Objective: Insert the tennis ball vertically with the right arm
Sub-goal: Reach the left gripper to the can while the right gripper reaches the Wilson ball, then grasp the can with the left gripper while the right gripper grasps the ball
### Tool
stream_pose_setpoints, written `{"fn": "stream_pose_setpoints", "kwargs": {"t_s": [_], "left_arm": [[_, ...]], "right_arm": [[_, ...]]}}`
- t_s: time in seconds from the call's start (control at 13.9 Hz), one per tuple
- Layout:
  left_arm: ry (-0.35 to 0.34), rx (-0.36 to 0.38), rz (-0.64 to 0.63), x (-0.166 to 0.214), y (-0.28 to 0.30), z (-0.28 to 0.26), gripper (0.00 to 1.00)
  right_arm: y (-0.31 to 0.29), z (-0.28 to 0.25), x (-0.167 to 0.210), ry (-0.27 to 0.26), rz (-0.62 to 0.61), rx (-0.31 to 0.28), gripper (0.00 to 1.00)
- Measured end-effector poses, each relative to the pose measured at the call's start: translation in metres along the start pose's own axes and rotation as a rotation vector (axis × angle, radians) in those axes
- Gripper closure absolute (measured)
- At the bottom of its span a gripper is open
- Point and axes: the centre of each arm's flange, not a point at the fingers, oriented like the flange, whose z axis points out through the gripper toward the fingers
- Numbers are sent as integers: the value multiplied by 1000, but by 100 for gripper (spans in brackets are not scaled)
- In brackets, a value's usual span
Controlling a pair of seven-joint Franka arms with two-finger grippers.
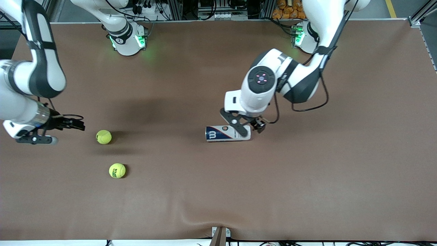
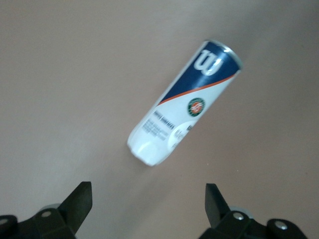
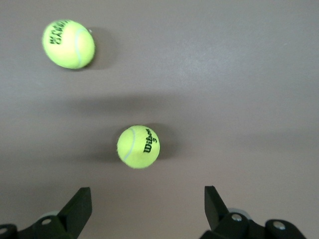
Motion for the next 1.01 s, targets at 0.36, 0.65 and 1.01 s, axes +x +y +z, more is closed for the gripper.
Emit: {"fn": "stream_pose_setpoints", "kwargs": {"t_s": [0.36,0.65,1.01], "left_arm": [[44,17,112,19,18,36,0],[101,38,234,34,19,78,0],[141,93,371,45,26,103,0]], "right_arm": [[0,58,3,-7,24,21,0],[-2,92,7,-18,51,47,0],[-10,132,3,-24,62,60,0]]}}
